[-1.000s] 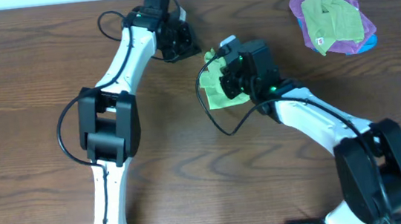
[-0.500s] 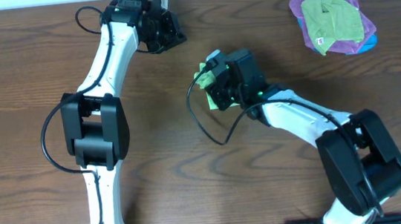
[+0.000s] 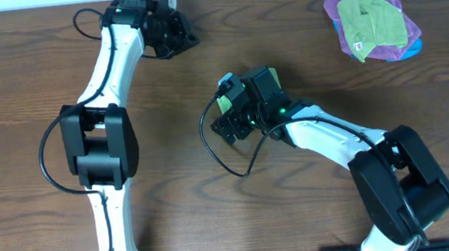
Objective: Fold the cloth
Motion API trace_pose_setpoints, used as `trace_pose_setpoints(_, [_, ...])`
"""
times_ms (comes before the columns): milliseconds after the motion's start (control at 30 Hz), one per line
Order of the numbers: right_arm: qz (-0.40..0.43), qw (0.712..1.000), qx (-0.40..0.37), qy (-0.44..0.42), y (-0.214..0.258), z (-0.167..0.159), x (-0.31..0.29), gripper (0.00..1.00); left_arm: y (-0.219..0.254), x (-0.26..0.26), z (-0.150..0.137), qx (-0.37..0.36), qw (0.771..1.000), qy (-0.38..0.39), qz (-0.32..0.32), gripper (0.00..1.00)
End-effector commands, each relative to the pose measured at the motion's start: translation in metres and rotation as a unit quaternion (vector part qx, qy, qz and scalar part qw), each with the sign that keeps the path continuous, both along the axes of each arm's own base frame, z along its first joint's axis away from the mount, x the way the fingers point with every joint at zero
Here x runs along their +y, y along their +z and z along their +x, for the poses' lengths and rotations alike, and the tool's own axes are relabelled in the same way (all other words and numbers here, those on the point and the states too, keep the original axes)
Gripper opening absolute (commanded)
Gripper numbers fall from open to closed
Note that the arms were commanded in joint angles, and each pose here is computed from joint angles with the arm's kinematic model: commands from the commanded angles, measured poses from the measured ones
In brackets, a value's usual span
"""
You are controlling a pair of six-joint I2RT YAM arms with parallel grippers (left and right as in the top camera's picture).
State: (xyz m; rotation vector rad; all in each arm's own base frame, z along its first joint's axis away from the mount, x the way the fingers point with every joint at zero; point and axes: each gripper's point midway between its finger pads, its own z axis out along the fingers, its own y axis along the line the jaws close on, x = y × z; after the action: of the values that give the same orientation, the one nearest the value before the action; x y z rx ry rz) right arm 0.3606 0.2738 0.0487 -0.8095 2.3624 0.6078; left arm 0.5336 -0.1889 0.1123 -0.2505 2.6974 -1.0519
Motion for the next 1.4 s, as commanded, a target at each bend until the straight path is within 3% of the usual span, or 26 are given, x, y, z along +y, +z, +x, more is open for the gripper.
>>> trace_pose_setpoints(0, [0.032, 0.999, -0.041, -0.004, 0.041, 0.008, 0.007, 0.99, 0.018, 0.004, -0.001, -0.020, 1.000, -0.010, -0.008, 0.05])
trace_pose_setpoints(133, [0.039, 0.995, -0.085, -0.034, 0.078, 0.019, -0.009, 0.99, 0.028, 0.005, -0.005, -0.042, 0.998, -0.037, -0.008, 0.06])
trace_pose_setpoints(300, [0.037, 0.992, -0.101, -0.066, 0.117, 0.016, -0.044, 0.99, 0.041, 0.011, -0.020, -0.052, 0.996, -0.066, 0.015, 0.23])
trace_pose_setpoints(433, [0.024, 0.993, -0.086, -0.080, 0.141, -0.007, -0.086, 0.99, 0.045, 0.015, -0.041, -0.027, 0.996, -0.078, 0.027, 0.35])
trace_pose_setpoints(567, [0.013, 0.991, -0.089, -0.103, 0.161, -0.035, -0.129, 0.99, 0.043, 0.017, -0.055, 0.005, 0.996, -0.080, 0.028, 0.40])
trace_pose_setpoints(833, [0.064, 0.973, -0.116, -0.190, 0.149, -0.125, -0.192, 0.99, 0.037, 0.000, -0.084, 0.057, 0.993, -0.102, 0.030, 0.40])
trace_pose_setpoints(1033, [0.091, 0.959, -0.120, -0.242, 0.132, -0.181, -0.205, 0.99, 0.024, -0.012, -0.111, 0.098, 0.984, -0.125, 0.077, 0.39])
trace_pose_setpoints(1233, [0.129, 0.945, -0.127, -0.273, 0.140, -0.197, -0.206, 0.99, 0.011, -0.034, -0.147, 0.143, 0.972, -0.163, 0.092, 0.33])
trace_pose_setpoints(1367, [0.130, 0.944, -0.125, -0.277, 0.139, -0.197, -0.207, 0.99, 0.026, -0.041, -0.156, 0.120, 0.970, -0.182, 0.108, 0.32])
